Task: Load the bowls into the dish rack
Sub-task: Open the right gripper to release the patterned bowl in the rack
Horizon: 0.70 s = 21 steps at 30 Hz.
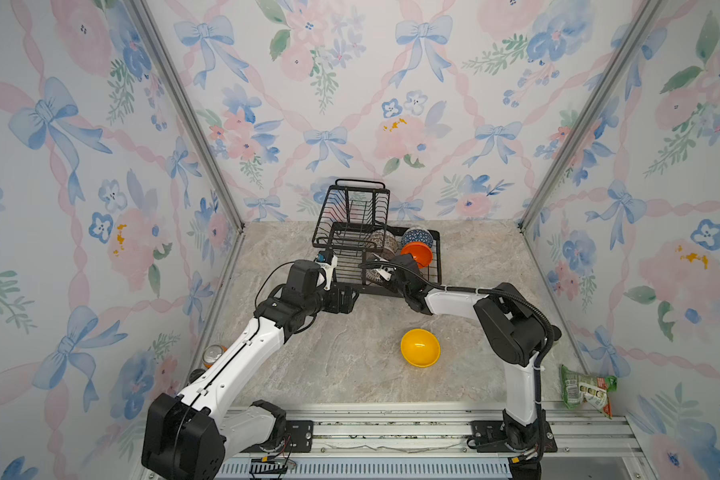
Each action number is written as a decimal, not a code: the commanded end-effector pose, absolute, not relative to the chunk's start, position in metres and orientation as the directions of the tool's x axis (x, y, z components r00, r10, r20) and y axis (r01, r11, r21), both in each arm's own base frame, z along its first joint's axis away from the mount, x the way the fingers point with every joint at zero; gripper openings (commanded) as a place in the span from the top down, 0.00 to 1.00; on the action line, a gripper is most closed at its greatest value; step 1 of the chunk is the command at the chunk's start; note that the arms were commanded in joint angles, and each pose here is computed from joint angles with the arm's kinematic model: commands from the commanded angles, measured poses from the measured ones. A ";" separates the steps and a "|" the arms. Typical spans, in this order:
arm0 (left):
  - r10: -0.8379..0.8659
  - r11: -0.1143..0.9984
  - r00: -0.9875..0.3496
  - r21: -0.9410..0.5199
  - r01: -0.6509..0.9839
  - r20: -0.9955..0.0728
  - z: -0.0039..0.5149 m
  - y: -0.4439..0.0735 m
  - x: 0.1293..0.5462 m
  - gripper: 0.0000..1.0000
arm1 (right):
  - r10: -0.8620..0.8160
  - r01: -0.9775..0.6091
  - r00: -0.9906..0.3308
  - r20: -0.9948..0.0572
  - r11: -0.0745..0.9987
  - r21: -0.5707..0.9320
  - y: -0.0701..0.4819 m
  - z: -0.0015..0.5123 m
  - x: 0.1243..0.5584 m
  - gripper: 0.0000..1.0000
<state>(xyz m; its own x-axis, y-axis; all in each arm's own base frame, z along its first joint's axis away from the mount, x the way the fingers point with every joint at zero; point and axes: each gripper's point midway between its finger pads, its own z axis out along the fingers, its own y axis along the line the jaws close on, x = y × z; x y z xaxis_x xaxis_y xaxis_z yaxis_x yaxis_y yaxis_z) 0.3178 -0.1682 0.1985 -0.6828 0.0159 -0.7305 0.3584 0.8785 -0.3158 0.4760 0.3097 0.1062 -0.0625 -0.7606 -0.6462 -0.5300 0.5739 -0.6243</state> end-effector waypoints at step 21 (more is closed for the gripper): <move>0.028 0.887 -0.692 -0.301 0.349 -0.721 0.193 -0.166 0.322 0.02 | -0.760 -0.456 -0.038 -0.648 0.590 -0.666 0.277 0.163 0.453 0.06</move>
<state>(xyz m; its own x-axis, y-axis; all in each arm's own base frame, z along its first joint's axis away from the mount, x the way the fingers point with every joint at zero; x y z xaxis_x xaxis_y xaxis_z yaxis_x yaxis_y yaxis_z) 0.3194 -0.1686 0.1921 -0.6951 0.0210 -0.7186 0.3523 0.8813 -0.3150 0.4549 0.2850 0.1414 -0.0466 -0.7734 -0.6322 -0.5031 0.5650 -0.6540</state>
